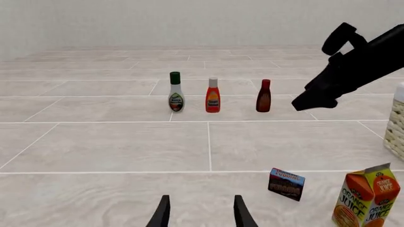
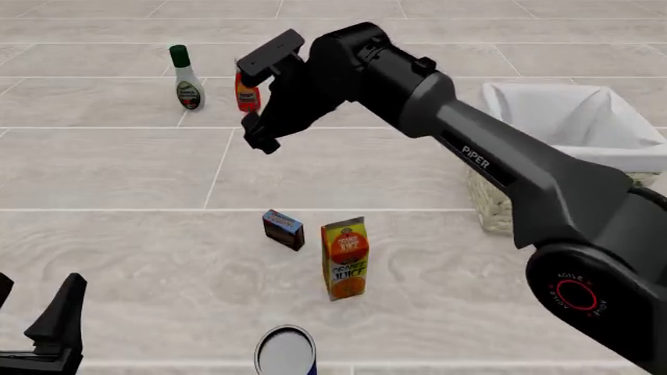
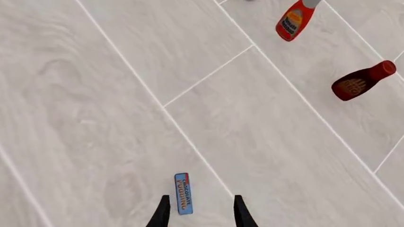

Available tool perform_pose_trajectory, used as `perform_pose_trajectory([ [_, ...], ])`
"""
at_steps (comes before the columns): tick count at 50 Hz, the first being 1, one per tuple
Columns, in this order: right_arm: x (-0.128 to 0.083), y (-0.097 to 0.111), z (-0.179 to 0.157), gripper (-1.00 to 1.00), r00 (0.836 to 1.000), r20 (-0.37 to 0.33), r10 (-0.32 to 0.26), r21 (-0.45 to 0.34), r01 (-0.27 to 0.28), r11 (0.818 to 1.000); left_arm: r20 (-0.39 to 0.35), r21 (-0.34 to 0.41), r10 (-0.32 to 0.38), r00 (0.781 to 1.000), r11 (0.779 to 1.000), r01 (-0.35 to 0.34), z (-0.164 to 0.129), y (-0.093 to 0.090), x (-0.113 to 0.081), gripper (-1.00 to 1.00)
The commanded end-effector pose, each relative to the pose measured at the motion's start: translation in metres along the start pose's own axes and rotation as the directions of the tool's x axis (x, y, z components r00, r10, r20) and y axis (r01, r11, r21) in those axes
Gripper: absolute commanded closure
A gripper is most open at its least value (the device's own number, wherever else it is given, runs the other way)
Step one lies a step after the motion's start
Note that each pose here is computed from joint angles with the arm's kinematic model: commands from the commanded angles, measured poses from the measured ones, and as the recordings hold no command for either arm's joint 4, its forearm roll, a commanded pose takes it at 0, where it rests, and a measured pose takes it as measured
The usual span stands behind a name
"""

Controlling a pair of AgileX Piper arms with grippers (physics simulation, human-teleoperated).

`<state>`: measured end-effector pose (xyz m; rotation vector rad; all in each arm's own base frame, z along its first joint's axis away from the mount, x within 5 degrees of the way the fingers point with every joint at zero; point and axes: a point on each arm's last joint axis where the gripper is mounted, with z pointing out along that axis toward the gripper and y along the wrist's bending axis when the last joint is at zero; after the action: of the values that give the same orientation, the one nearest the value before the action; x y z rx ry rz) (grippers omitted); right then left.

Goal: Pick the chocolate pudding and place it in the basket.

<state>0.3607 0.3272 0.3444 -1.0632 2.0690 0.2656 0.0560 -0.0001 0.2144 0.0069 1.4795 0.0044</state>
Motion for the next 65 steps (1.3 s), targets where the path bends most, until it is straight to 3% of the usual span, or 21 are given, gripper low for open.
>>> perform_pose_trajectory([
  [1,0.001,-0.007,0.017,-1.00,0.999,-0.032,0.022,0.005,-0.021,1.000,0.000,-0.001,0.000,1.000,1.000,0.000,0.000,0.000,0.000,-1.00],
  [9,0.010,0.004,0.030,-1.00,0.998,-0.067,0.018,-0.015,-0.019,1.000,0.000,-0.002,0.000,1.000,1.000,0.000,0.000,0.000,0.000,-1.00],
  [45,0.035,-0.013,0.079,-1.00,0.985,-0.169,0.026,-0.008,-0.027,1.000,0.000,-0.002,0.000,1.000,1.000,0.000,0.000,0.000,0.000,-1.00],
  [65,0.051,0.011,0.099,-1.00,0.978,-0.210,0.014,-0.042,-0.023,0.999,0.000,-0.002,0.000,1.000,1.000,0.000,0.000,0.000,0.000,-1.00],
])
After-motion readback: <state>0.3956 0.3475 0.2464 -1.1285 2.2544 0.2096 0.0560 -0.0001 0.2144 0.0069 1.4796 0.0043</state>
